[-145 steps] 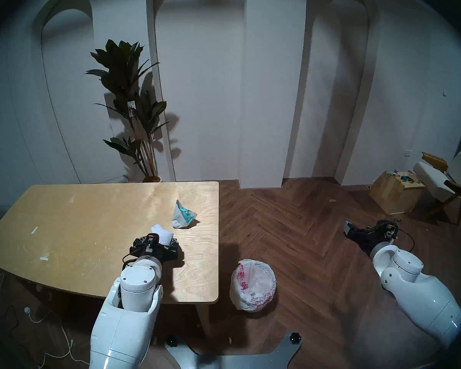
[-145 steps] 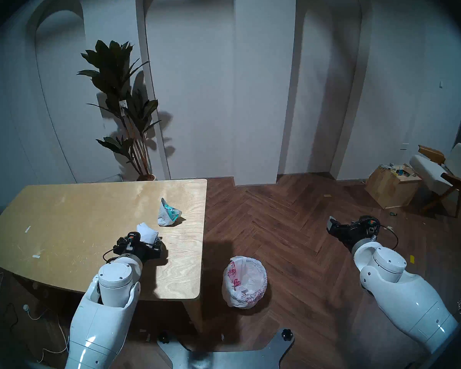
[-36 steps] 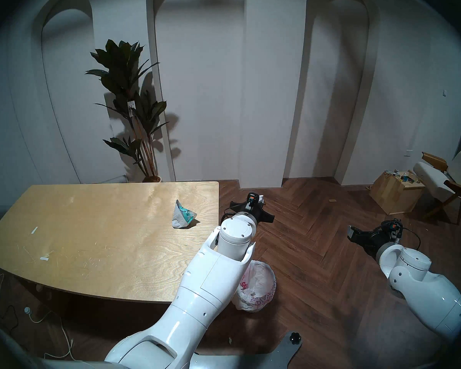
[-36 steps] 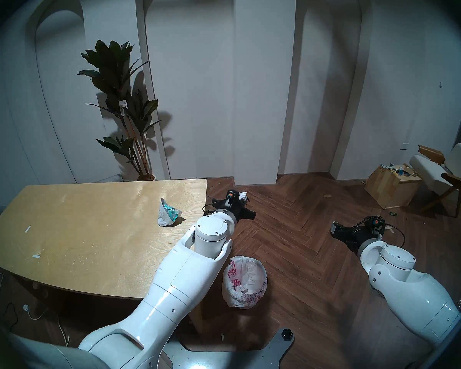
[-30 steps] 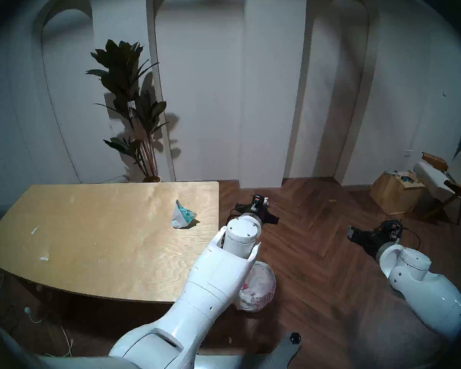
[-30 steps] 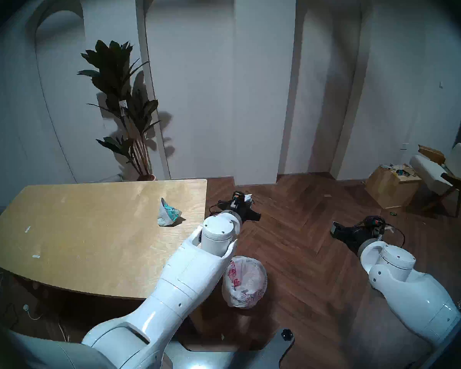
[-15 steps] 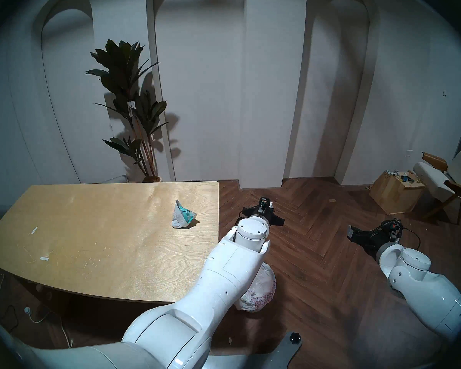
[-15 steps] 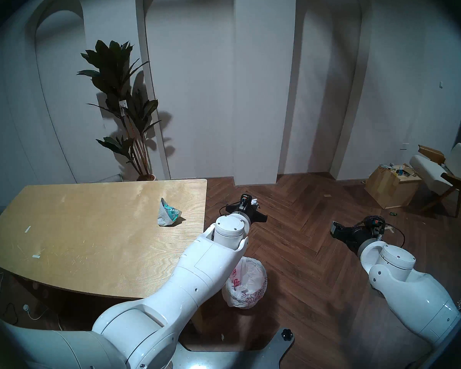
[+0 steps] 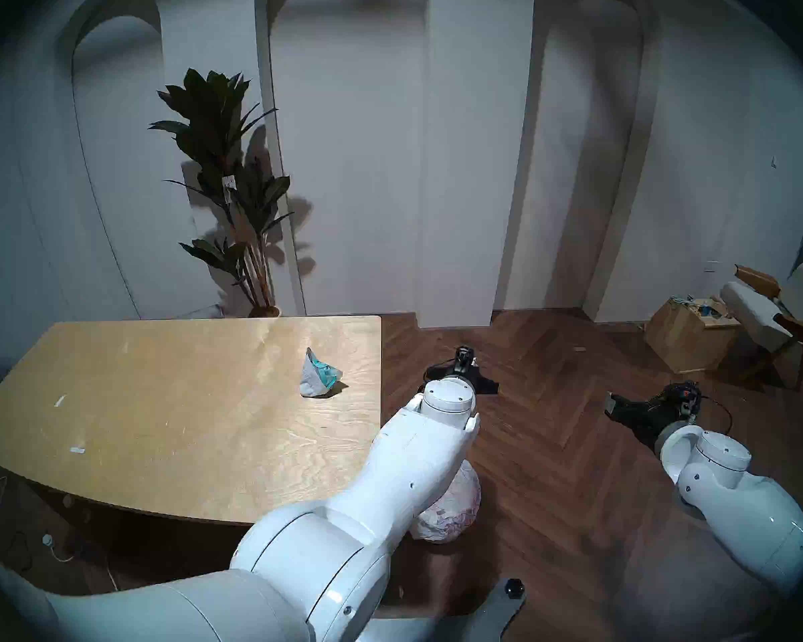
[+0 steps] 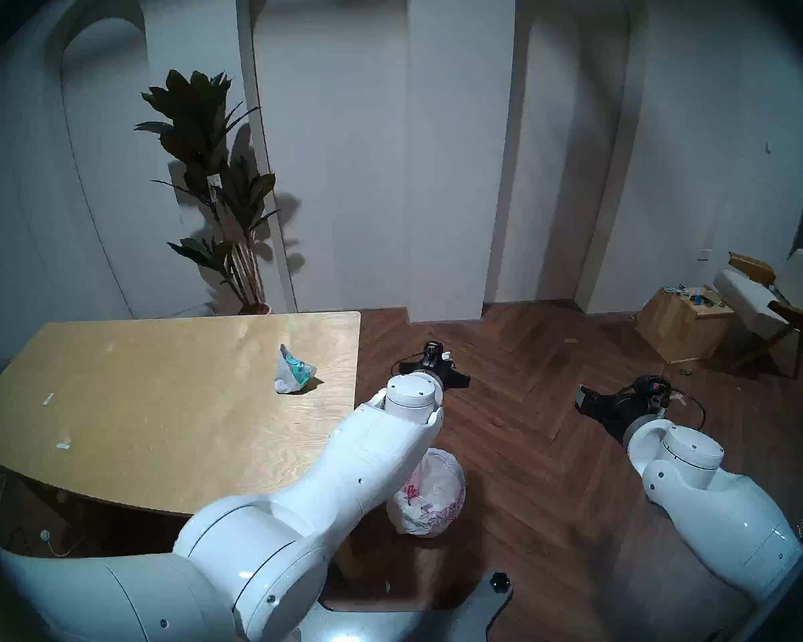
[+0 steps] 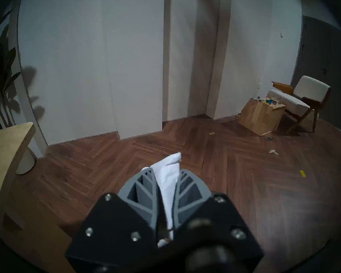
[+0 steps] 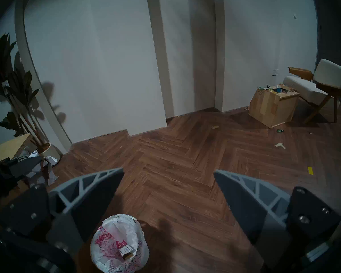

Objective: Put the trash into the trash bin on the ground

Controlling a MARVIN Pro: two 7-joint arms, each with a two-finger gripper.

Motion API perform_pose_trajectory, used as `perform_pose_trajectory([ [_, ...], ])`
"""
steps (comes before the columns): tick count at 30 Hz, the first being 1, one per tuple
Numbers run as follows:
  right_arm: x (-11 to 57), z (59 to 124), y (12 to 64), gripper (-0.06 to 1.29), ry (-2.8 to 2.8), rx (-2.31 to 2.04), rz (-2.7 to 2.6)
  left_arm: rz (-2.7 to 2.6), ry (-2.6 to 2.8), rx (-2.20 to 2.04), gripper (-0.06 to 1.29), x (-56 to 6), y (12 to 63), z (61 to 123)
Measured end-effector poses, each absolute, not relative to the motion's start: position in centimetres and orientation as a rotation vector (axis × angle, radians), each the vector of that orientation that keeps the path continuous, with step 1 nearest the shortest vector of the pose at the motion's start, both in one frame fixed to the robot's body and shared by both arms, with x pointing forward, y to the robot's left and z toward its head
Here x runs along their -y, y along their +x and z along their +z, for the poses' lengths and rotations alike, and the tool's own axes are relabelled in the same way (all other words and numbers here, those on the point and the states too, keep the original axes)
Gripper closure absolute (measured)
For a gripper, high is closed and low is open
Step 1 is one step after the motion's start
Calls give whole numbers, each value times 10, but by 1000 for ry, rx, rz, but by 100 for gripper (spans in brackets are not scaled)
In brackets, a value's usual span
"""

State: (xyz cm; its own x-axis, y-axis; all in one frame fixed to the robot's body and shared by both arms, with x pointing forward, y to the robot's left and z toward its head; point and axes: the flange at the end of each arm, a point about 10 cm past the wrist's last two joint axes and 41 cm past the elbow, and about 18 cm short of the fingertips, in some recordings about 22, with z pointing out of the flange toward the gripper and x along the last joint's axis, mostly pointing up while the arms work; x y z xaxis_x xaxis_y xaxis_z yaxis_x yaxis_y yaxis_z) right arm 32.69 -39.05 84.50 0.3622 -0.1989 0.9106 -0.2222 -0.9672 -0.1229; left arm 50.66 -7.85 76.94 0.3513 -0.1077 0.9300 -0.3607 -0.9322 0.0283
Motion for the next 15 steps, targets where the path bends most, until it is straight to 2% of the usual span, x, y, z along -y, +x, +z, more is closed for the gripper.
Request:
perform_pose_trajectory([
  [15, 391, 845, 327, 0, 2575, 397, 1717, 1591, 2381, 401, 113, 88, 511, 764],
])
